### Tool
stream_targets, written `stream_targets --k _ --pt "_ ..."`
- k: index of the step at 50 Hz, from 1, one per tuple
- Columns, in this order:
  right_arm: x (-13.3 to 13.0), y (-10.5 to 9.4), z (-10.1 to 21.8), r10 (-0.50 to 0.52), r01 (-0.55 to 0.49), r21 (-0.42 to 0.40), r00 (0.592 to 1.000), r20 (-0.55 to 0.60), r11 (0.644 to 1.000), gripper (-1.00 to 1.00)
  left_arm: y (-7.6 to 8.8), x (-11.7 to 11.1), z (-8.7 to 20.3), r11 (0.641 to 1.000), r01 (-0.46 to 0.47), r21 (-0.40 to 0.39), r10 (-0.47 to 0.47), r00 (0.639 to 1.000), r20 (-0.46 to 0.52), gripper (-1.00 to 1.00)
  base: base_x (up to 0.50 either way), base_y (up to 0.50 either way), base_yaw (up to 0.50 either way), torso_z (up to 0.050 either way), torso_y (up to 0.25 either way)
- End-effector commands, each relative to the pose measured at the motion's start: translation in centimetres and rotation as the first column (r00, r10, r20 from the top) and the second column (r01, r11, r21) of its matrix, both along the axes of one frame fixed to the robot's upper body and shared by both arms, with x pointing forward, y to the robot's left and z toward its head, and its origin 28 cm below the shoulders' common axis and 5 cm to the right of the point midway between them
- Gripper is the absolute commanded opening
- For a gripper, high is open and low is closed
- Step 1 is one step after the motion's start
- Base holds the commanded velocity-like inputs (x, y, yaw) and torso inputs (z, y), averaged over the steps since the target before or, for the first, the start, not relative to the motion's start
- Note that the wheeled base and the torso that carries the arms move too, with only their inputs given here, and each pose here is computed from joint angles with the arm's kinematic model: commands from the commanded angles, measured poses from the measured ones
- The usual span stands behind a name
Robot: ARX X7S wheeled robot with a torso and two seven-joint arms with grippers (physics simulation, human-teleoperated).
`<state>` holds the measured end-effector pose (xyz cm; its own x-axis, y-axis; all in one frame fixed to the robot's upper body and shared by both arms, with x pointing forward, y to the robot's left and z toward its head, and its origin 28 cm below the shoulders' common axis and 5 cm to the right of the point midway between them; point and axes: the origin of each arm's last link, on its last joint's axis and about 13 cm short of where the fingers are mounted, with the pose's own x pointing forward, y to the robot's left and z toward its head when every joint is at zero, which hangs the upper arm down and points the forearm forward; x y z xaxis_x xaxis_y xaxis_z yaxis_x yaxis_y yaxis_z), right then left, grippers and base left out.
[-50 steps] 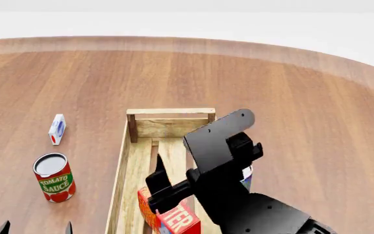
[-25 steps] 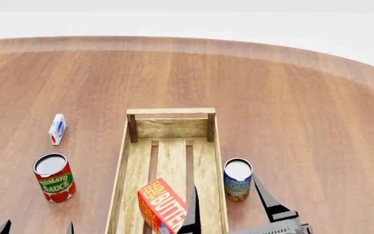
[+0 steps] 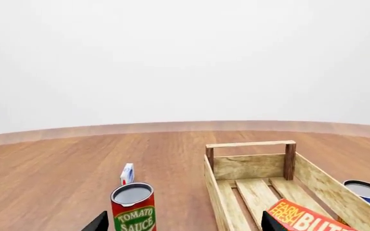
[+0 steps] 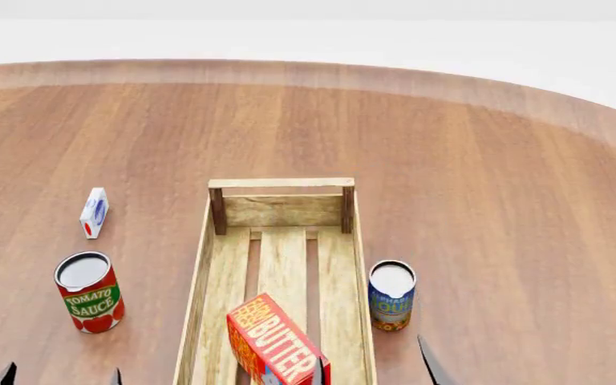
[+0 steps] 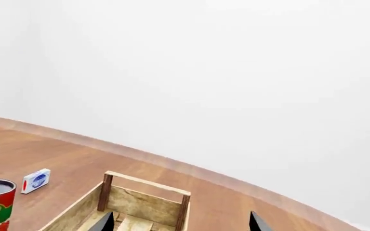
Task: Pick up the butter and put it in the tray.
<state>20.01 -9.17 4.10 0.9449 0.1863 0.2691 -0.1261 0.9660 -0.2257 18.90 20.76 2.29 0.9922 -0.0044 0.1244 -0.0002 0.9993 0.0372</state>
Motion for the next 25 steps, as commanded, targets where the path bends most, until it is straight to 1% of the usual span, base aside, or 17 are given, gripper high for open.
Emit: stream_targets --k 1,4,8,17,25 --pt "-2.4 0.4 0.6 0.032 -0.032 -0.003 0.997 0.063 0.999 1.0 0.0 -1.1 0.7 1.0 0.031 -0.002 -0.031 0.997 0.076 1.0 0.0 0.0 0.0 0.0 0.0" --pt "-3.0 0.5 0.7 0.035 -0.033 -0.018 0.996 0.084 0.999 1.0 -0.2 -2.0 1.2 0.999 0.04 0.006 -0.04 0.993 0.115 1.0 0.0 0.0 0.0 0.0 0.0" --pt "-3.4 0.5 0.9 0.038 -0.036 -0.019 0.994 0.1 0.999 1.0 -0.2 -2.6 1.6 0.999 0.044 0.008 -0.045 0.99 0.133 1.0 0.0 0.0 0.0 0.0 0.0" --pt "-4.9 0.6 1.6 0.052 -0.05 -0.016 0.988 0.143 0.999 1.0 -0.1 -3.3 2.2 0.999 0.048 -0.001 -0.048 0.986 0.163 1.0 0.0 0.0 0.0 0.0 0.0" --pt "-5.4 0.6 1.9 0.063 -0.061 -0.016 0.986 0.156 0.998 1.0 -0.1 -3.9 2.6 0.998 0.058 0.001 -0.058 0.981 0.185 1.0 0.0 0.0 0.0 0.0 0.0"
